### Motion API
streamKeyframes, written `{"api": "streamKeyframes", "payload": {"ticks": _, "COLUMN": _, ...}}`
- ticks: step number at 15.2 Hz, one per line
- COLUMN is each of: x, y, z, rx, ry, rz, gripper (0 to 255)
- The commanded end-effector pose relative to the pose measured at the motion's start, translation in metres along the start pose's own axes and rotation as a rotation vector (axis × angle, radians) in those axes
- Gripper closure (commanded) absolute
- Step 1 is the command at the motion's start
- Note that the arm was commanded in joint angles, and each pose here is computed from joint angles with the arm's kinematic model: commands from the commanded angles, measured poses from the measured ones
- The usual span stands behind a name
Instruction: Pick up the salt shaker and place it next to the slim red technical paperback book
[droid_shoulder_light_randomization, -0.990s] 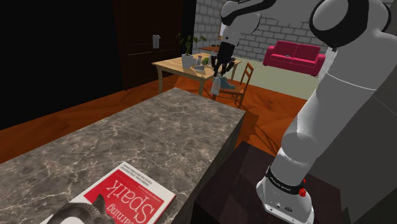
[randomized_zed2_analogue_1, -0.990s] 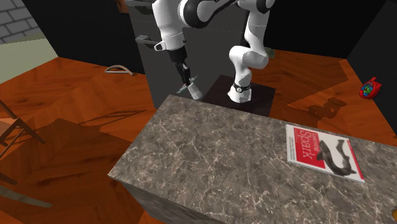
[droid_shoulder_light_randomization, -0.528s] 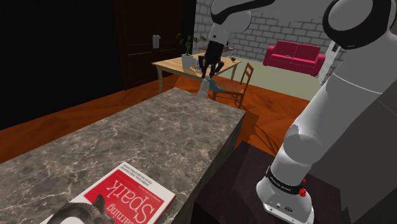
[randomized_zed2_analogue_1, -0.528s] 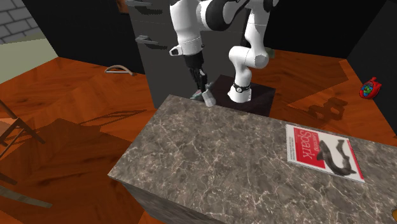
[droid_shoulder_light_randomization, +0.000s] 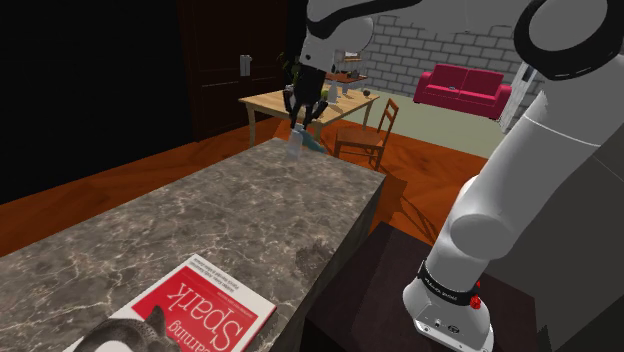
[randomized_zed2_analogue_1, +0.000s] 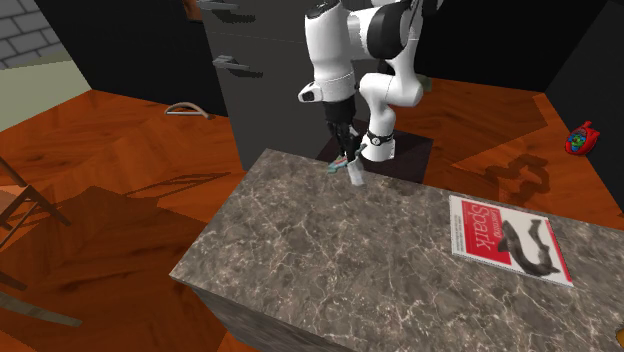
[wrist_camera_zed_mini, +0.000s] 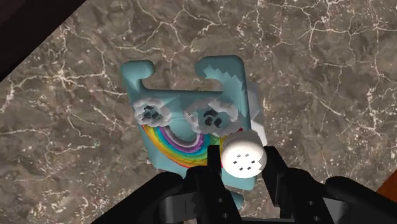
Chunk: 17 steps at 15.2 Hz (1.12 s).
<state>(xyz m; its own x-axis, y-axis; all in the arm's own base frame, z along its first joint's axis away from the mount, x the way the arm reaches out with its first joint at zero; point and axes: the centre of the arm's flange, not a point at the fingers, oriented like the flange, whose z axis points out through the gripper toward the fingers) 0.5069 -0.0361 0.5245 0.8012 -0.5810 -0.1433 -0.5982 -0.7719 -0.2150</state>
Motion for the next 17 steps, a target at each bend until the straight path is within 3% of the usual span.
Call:
{"api": "streamKeyframes", "payload": {"ticks": 1, "x": -0.015, "y": -0.022, "z": 0.005, "rx": 0.000, "ry": 0.001, "rz": 0.001, "gripper": 255}}
{"api": "streamKeyframes", "payload": {"ticks": 17, "x": -0.105, "y": -0.205, "z": 0.058, "rx": 0.000, "ry": 0.001, "rz": 0.001, "gripper": 255}}
